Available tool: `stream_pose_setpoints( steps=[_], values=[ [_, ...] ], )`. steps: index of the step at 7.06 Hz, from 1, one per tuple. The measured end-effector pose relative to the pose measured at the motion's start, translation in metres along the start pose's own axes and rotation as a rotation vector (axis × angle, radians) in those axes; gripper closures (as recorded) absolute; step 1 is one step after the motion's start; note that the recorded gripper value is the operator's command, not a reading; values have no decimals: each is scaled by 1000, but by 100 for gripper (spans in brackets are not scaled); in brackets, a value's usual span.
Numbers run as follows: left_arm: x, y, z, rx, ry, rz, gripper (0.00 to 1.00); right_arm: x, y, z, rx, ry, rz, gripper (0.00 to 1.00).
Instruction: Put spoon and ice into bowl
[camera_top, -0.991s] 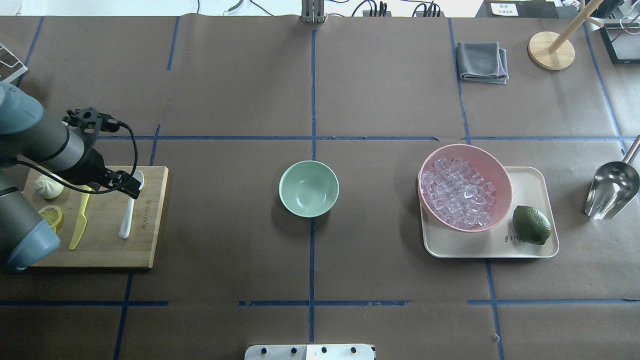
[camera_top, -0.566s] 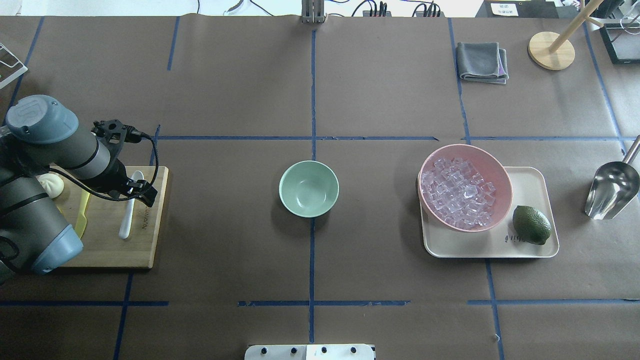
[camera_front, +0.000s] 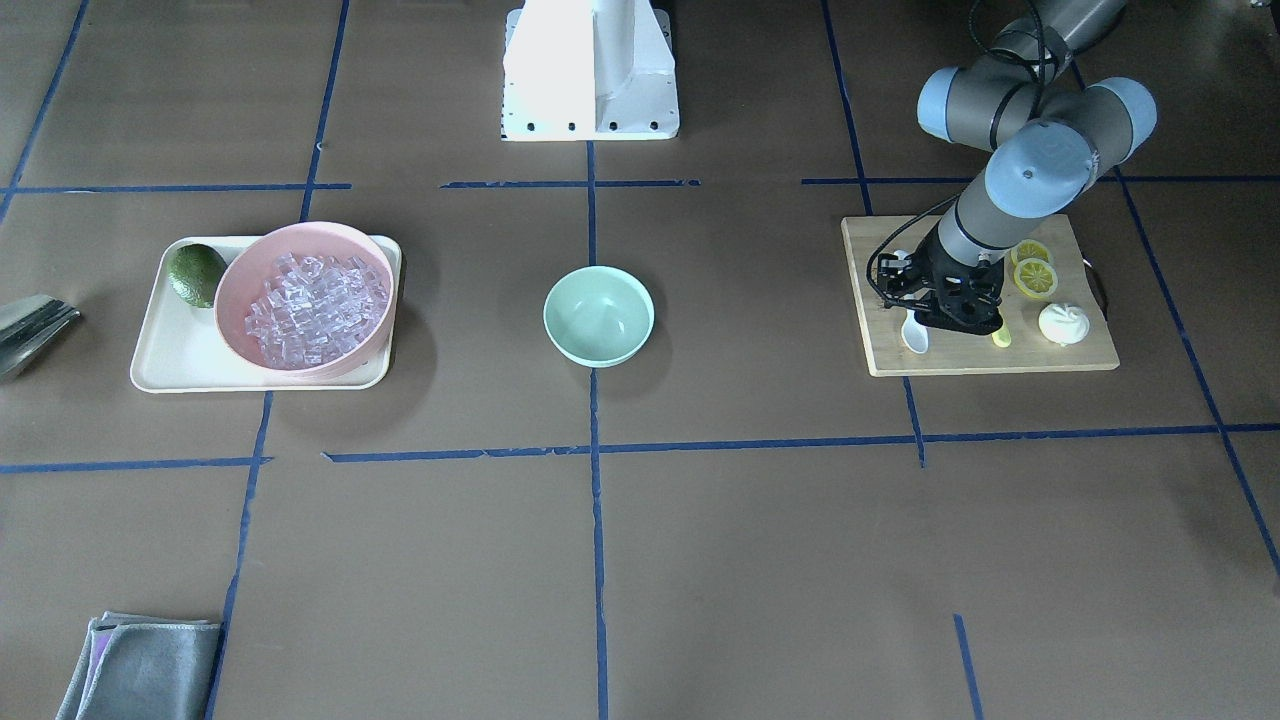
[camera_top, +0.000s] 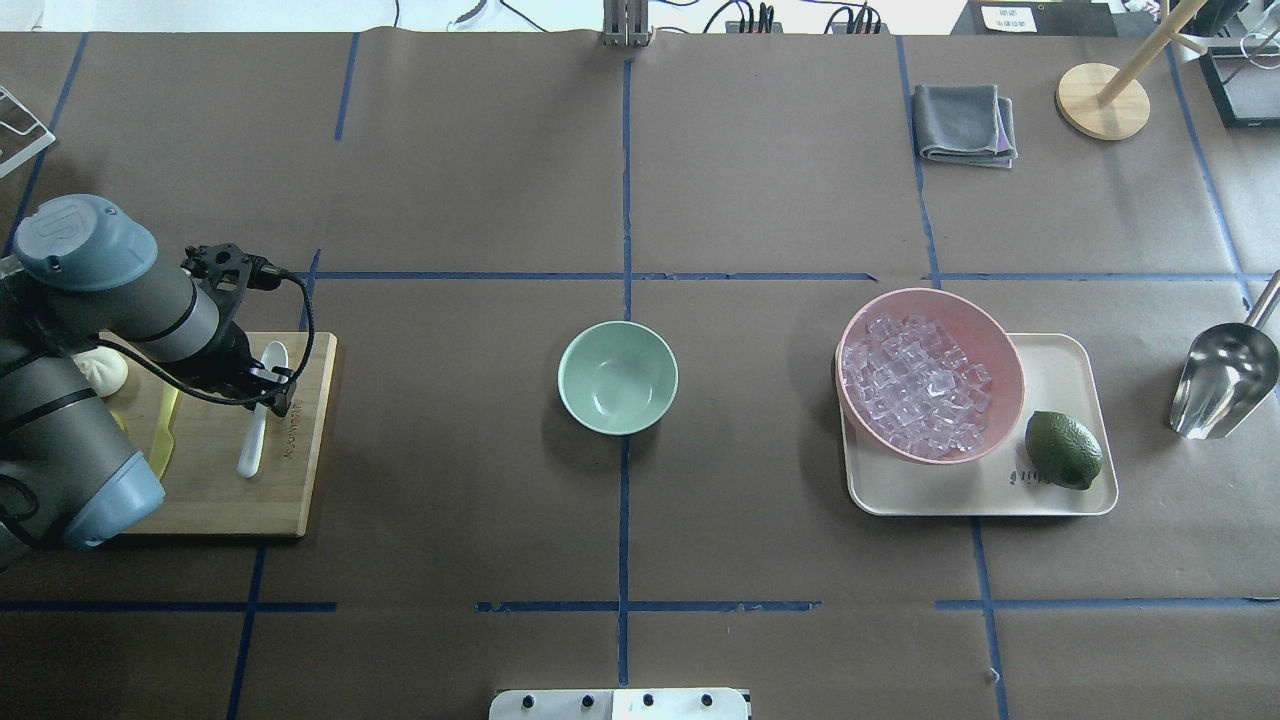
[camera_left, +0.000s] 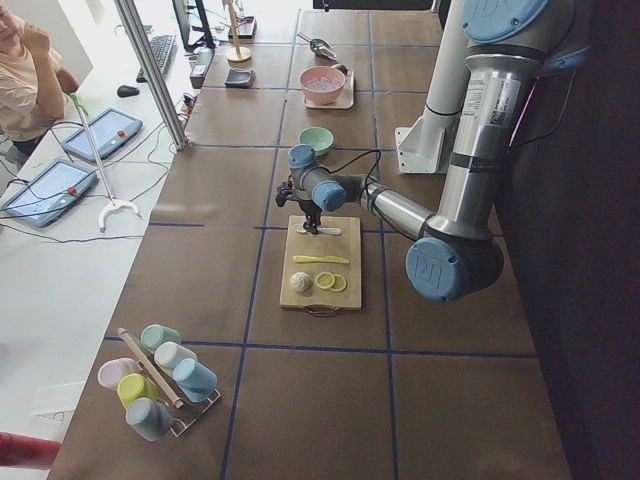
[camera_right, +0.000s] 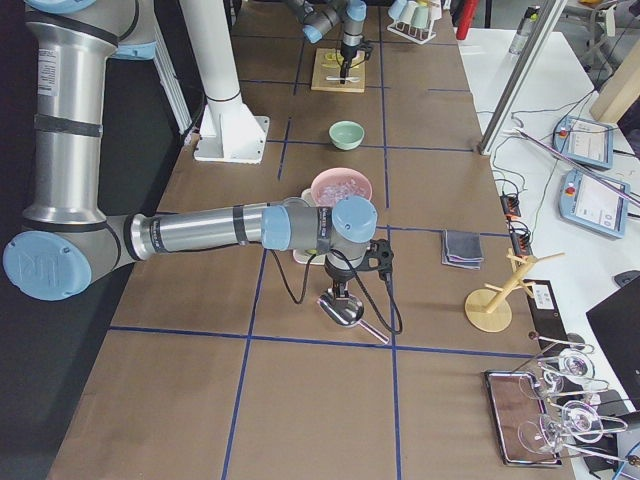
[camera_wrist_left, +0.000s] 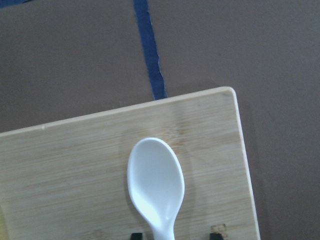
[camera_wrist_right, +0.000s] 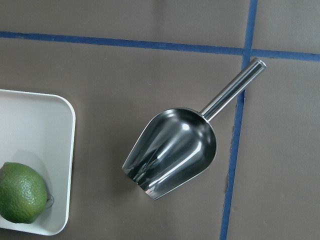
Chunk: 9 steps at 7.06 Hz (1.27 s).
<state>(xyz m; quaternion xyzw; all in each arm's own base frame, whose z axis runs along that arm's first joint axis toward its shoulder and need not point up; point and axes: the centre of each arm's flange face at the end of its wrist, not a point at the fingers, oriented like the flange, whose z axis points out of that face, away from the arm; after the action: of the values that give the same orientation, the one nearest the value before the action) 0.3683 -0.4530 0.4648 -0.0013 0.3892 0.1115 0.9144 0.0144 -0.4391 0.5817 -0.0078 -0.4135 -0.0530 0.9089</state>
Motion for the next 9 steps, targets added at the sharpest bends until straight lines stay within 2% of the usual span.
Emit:
stream_pose_setpoints(
  steps=[3, 5, 6, 7, 9],
  values=[
    [4, 0, -7, 9, 11, 1, 100, -1, 0, -1, 3, 1, -3, 0],
    [44, -14, -34, 51, 65, -43, 100, -2, 0, -2, 4, 0, -5, 0],
    [89, -28, -53, 77, 116, -88, 100, -2, 0, -2, 4, 0, -6, 0],
    [145, -35, -64, 77, 169, -134, 100, -2, 0, -2, 4, 0, -6, 0],
    [259, -48, -75, 49, 255, -224, 100, -2, 0, -2, 4, 0, -6, 0]
  ],
)
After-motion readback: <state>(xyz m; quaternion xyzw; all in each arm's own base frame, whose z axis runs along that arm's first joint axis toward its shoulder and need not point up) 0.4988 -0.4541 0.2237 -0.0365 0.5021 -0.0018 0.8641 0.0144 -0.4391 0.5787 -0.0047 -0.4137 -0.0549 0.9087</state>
